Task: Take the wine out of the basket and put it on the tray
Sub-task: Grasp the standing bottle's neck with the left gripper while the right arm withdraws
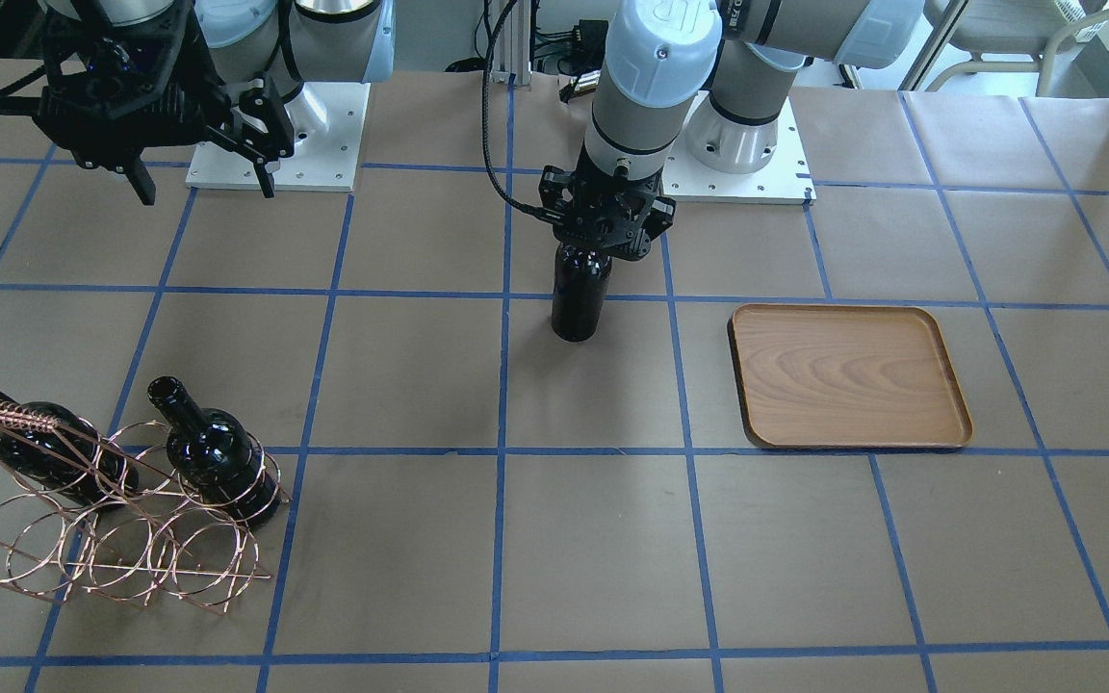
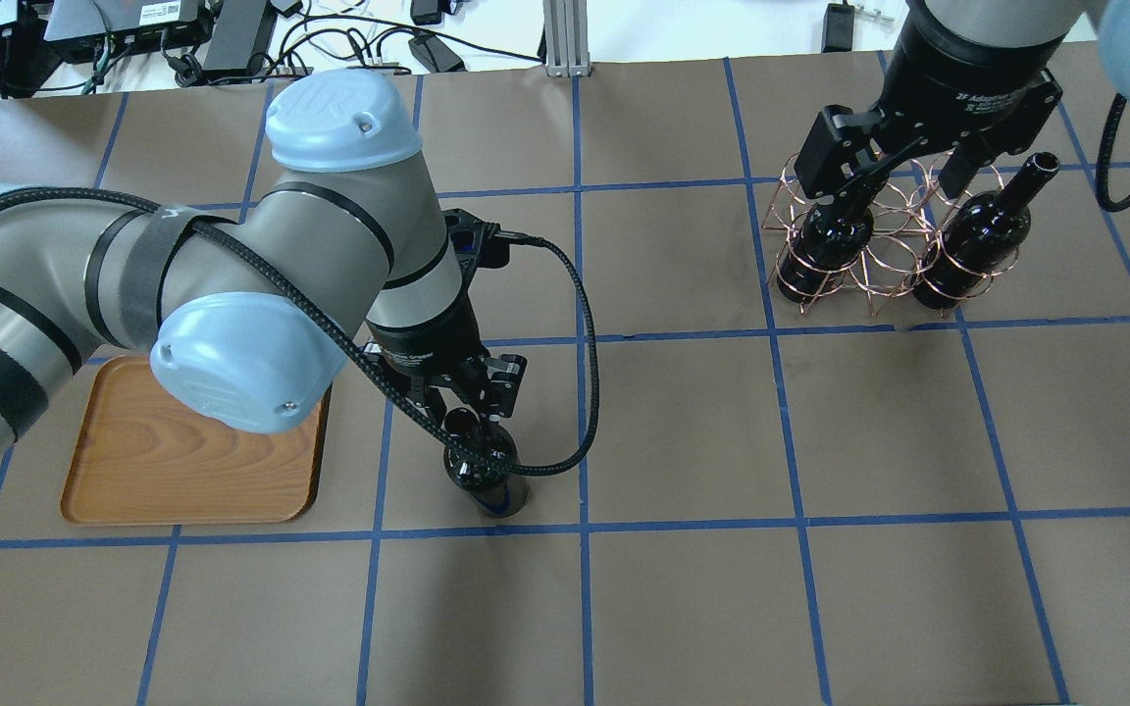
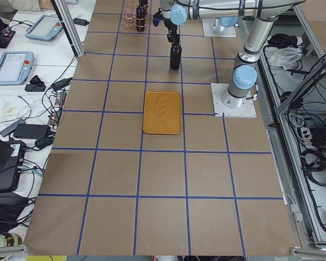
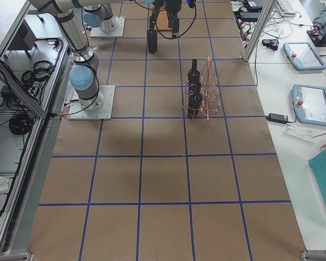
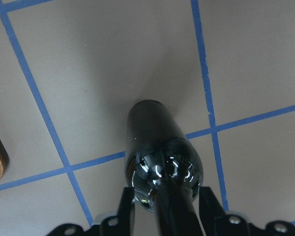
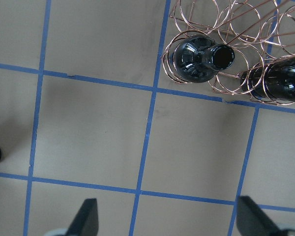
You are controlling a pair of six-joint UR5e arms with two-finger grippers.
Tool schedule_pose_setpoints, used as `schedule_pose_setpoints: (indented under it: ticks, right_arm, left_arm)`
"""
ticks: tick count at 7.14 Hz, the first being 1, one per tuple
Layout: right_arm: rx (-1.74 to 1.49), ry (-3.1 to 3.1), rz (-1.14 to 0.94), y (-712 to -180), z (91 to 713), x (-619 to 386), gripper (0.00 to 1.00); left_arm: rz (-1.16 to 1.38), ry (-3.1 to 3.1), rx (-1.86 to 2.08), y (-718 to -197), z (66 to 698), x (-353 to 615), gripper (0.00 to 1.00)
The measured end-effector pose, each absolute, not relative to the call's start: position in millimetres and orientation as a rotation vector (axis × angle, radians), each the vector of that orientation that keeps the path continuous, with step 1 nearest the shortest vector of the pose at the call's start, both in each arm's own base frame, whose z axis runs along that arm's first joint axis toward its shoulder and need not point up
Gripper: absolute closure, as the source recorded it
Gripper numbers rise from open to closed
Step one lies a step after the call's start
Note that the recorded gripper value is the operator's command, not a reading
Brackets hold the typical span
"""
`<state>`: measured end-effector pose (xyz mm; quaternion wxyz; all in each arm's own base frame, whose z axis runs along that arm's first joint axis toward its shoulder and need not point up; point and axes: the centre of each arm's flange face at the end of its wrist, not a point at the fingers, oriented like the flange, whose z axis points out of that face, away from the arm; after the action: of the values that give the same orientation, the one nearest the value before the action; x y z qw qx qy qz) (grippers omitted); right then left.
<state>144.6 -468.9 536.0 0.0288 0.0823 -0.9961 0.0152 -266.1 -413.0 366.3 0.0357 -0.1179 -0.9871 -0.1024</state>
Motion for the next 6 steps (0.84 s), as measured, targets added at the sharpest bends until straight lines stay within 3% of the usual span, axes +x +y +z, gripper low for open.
schedule_pose_setpoints:
  ticks: [1, 2, 4, 5, 6]
  right_arm:
    - [0.253, -3.071, 0.048, -468.7, 536.3, 144.3, 0.0]
    - [0.252, -3.069, 0.049, -468.6, 536.6, 143.9, 0.0]
    - [0.248, -3.063, 0.054, -468.9, 538.2, 142.4, 0.0]
    - [0.246, -3.053, 0.057, -469.1, 538.9, 140.7, 0.0]
    - [0.244, -3.047, 0.057, -469.2, 539.1, 139.7, 0.0]
  left_arm:
    - [-0.315, -3.032, -0.363, -412.7, 366.4, -266.2, 0.77]
    - [-0.324, -3.032, -0.364, -411.8, 366.3, -266.2, 1.0]
    - [-0.359, -3.03, -0.371, -409.1, 365.3, -265.9, 1.0]
    - [-0.364, -3.027, -0.372, -408.9, 366.1, -266.4, 0.92]
    - [-0.362, -3.02, -0.369, -409.8, 367.6, -267.5, 0.34]
